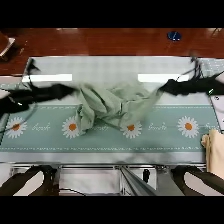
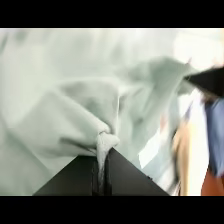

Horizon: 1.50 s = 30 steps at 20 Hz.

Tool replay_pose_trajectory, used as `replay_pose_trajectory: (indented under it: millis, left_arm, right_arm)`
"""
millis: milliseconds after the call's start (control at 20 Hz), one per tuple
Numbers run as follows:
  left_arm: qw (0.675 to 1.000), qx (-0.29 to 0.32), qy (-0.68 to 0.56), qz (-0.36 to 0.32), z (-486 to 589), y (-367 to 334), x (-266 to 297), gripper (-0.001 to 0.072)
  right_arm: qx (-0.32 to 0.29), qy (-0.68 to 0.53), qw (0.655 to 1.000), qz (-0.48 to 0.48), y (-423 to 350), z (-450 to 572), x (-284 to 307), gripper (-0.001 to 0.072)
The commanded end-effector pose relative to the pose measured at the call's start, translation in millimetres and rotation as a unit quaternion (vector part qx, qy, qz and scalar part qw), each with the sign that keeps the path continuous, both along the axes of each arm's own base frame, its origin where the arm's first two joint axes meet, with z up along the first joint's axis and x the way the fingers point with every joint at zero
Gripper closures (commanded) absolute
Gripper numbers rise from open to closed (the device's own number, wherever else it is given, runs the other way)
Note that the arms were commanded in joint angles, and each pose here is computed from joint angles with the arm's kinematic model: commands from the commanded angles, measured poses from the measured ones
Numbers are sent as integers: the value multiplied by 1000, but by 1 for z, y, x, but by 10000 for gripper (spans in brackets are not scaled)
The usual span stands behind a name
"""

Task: Fold the shirts.

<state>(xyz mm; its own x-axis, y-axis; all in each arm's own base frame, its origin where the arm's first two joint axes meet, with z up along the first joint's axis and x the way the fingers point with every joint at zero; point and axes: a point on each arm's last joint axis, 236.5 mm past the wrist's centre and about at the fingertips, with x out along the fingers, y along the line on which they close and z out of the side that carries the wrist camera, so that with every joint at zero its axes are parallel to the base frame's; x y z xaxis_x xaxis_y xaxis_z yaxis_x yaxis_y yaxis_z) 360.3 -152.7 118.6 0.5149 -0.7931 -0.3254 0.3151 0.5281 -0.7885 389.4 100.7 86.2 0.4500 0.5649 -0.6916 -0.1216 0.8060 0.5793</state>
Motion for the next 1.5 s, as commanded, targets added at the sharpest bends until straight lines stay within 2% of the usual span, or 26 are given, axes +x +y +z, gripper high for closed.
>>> replay_pose_trajectory:
  millis: [0, 200, 400, 450, 600, 700, 800, 900, 1150, 1350, 1450]
  left_arm:
    - [978, -31, -189, 86, 175, 47, 14, 690]
    - [922, 44, -343, 176, 307, 88, -34, 690]
    - [851, 215, -372, 301, 341, 132, -87, 690]
    - [836, 242, -368, 327, 343, 138, -101, 690]
    - [793, 330, -365, 359, 339, 145, -143, 690]
    - [774, 371, -357, 369, 332, 155, -168, 690]
    - [782, 388, -345, 345, 317, 153, -176, 690]
    - [804, 402, -314, 306, 286, 149, -167, 690]
    - [873, 390, -153, 249, 148, 146, -113, 690]
    - [931, 324, 7, 169, 8, 113, -90, 689]
    - [946, 277, 57, 158, -40, 99, -76, 689]
  right_arm:
    - [-87, -203, 975, -29, -26, 187, 9, 691]
    - [-159, -379, 907, -86, -49, 347, -66, 691]
    - [-212, -454, 848, -175, -83, 405, -160, 691]
    - [-221, -463, 835, -198, -91, 412, -182, 690]
    - [-250, -469, 810, -247, -113, 417, -234, 691]
    - [-263, -433, 816, -278, -129, 400, -258, 691]
    - [-269, -384, 841, -270, -129, 371, -263, 691]
    - [-273, -336, 864, -256, -128, 338, -253, 690]
    - [-264, -181, 924, -208, -119, 207, -208, 691]
    - [-243, -86, 948, -184, -113, 95, -161, 691]
    - [-241, -42, 953, -181, -114, 43, -143, 690]
